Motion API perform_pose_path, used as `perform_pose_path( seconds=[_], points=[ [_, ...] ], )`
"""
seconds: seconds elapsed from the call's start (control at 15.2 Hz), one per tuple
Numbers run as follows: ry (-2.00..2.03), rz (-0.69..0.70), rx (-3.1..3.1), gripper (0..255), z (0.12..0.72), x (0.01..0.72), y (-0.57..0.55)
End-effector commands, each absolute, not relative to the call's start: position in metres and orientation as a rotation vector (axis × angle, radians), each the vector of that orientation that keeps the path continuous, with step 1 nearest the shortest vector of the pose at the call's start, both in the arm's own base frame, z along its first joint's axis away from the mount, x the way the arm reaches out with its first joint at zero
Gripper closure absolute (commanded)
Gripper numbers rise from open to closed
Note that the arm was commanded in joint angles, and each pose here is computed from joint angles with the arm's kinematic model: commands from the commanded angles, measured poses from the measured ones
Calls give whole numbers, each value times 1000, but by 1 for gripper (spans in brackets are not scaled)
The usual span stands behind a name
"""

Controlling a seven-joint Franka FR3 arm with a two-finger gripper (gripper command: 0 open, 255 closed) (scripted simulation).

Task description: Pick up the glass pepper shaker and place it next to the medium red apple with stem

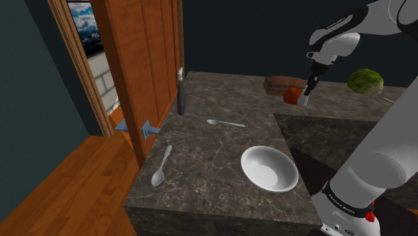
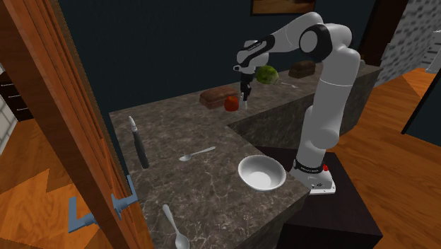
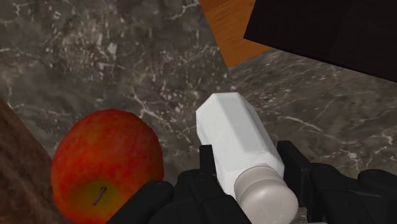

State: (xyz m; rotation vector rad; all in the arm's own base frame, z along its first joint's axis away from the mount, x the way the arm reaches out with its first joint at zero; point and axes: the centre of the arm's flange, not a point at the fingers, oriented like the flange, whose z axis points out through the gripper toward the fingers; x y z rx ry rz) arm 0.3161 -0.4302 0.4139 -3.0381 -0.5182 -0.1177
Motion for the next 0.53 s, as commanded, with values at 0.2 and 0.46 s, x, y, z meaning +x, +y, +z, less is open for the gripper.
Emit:
perform_pose_path(
  seconds=[0.2,0.46],
  points=[
    [-518,-118,-3039,255,387,317,-430],
    [-518,-118,-3039,255,366,317,-430]
  ],
)
